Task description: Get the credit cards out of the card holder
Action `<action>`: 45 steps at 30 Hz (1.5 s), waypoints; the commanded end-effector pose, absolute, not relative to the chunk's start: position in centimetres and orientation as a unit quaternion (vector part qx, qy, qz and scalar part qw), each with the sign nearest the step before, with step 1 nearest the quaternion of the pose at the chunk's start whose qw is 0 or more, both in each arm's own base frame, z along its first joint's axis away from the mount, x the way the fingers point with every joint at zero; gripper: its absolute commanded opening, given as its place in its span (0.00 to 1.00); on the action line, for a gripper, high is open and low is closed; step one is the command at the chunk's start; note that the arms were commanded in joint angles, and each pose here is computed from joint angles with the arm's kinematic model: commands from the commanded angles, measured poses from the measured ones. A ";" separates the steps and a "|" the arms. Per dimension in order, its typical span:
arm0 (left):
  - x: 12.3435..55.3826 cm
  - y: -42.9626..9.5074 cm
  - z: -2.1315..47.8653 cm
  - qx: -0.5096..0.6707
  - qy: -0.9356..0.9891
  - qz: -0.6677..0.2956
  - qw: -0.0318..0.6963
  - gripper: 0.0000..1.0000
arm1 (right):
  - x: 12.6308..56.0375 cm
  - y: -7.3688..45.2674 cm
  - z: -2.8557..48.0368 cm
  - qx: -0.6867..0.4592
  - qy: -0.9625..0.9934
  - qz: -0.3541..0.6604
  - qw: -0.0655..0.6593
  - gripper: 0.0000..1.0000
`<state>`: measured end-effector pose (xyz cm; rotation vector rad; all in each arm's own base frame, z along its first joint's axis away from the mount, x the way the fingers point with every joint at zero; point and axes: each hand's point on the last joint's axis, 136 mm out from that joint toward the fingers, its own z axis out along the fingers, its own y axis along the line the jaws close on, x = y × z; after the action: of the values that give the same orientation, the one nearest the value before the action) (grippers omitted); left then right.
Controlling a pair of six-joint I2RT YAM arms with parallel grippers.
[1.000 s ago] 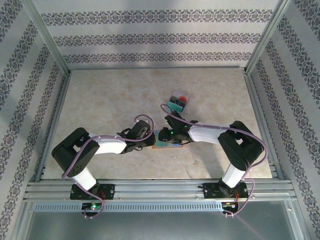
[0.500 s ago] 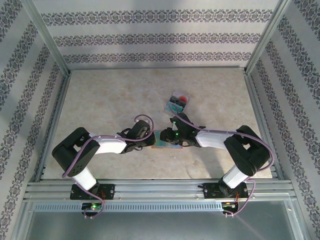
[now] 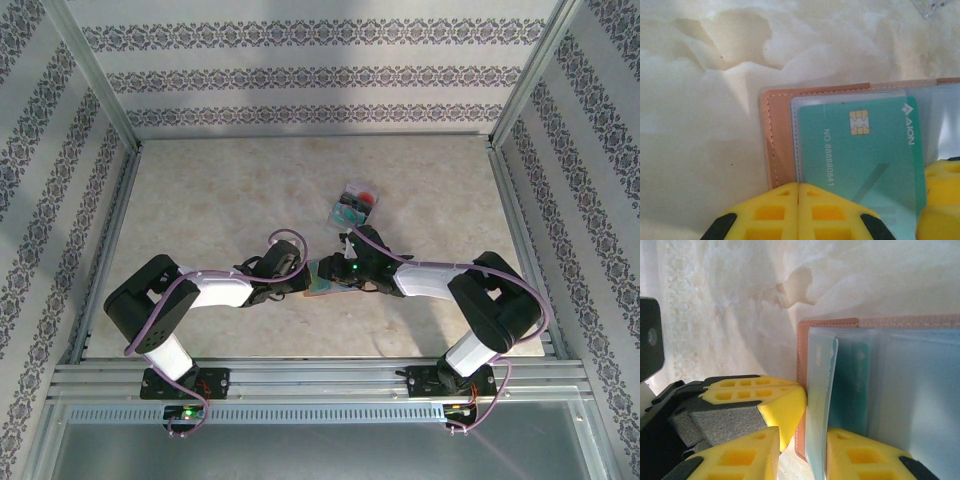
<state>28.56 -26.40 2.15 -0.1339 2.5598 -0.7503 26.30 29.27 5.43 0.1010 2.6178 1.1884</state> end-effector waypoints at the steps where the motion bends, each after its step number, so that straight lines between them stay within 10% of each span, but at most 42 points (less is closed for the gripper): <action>1: 28.1 -26.0 1.0 -0.057 0.938 -0.266 0.214 0.08 | 26.2 30.3 5.8 0.021 0.890 0.438 0.127 0.30; 45: 28.7 -25.9 2.4 -0.051 0.938 -0.257 0.228 0.20 | 26.7 25.9 5.2 0.081 0.890 0.427 0.137 0.13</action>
<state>28.73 -26.59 2.43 -0.1320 2.5574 -0.7548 26.52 26.32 5.13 0.2314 2.5901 1.2454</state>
